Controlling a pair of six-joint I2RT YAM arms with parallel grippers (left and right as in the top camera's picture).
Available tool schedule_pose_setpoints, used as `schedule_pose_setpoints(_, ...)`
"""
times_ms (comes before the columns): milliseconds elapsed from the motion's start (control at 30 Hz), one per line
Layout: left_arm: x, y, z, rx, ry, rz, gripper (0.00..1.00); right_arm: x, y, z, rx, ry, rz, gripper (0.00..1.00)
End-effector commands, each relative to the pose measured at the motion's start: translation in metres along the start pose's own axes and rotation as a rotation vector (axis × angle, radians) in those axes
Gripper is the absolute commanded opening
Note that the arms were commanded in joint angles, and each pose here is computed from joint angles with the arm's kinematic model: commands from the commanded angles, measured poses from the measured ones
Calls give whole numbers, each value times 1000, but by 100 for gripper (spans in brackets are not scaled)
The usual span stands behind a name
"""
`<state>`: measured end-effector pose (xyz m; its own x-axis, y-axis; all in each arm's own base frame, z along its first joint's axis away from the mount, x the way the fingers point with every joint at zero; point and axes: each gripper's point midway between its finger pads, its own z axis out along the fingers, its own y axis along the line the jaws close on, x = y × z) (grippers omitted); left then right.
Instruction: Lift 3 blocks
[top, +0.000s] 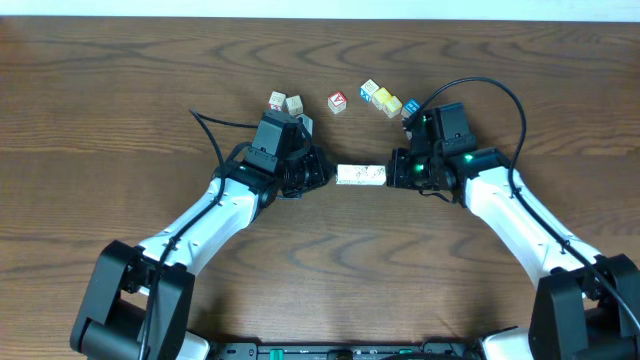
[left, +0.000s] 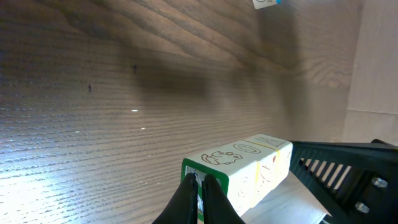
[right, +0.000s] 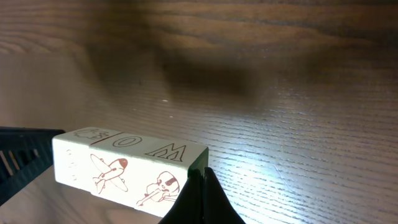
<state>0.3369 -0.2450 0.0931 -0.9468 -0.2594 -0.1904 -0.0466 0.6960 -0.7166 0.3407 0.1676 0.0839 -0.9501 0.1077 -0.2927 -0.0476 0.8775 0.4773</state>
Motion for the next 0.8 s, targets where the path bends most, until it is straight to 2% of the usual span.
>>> schedule_pose_setpoints(0, 4, -26, 2, 82, 47, 28, 7, 8, 42, 1, -152, 49, -42, 1)
schedule_pose_setpoints(400, 19, -9, 28, 42, 106, 9, 7, 8, 42, 1, -151, 50, -42, 1)
schedule_pose_setpoints(767, 17, -13, 30, 55, 97, 10, 7, 18, 28, 19, -113, 95, -17, 1)
